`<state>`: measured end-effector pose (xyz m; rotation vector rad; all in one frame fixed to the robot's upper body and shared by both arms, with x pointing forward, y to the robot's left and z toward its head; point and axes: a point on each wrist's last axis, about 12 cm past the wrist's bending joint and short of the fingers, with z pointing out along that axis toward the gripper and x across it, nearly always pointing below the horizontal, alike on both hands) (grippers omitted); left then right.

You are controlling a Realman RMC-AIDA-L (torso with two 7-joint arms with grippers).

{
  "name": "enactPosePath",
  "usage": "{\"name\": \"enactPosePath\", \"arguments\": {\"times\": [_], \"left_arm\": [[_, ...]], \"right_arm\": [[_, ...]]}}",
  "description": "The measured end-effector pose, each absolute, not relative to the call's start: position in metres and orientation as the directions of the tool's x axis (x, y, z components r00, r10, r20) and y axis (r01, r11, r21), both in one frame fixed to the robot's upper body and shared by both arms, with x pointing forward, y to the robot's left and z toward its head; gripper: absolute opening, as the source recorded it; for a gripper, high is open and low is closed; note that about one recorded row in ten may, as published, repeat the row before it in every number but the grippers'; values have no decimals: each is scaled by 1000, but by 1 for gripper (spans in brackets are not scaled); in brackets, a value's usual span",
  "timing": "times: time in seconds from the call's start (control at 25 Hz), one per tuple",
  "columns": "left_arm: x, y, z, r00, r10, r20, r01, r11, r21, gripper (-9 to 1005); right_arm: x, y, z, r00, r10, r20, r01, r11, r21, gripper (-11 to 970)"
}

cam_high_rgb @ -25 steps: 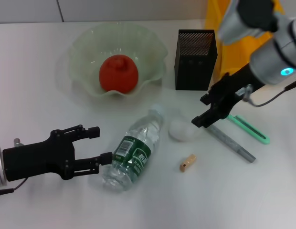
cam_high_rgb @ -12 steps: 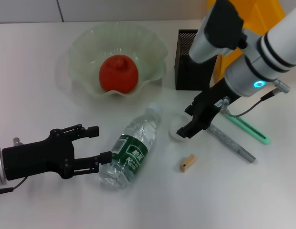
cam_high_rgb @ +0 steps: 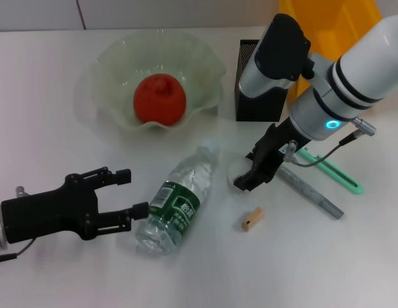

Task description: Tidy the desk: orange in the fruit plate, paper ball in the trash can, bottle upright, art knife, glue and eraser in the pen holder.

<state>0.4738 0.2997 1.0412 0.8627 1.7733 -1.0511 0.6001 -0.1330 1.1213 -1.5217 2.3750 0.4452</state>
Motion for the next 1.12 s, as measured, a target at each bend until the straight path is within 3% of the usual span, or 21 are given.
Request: {"name": "enactPosePath", "arguments": {"times": [0.12, 0.28, 0.44, 0.64, 0.84, 1.12], "left_arm": [[475, 304, 1043, -374, 114, -920, 859, 417, -298, 827], [475, 306, 1044, -375, 105, -921, 854, 425, -300, 827], [478, 312, 1048, -368, 99, -925, 851, 435, -292, 827], [481, 313, 1051, -353, 99, -930, 855, 438, -278, 827], [487, 306, 1052, -337, 99, -936, 863, 430, -265, 826], [492, 302, 1055, -328, 92, -940, 865, 429, -259, 826]], "right_arm": [[597, -137, 1128, -406, -817, -409, -912, 391, 125, 544], [591, -155, 1163, -422, -775, -470, -904, 398, 155, 538], [593, -194, 1210, -468, -684, -559, -866, 482, 134, 535], [609, -245, 1242, -533, -571, -624, -739, 673, 15, 535], [633, -264, 1238, -563, -494, -662, -611, 788, -68, 534], [655, -262, 1215, -604, -437, -666, -525, 848, -80, 536]]}}
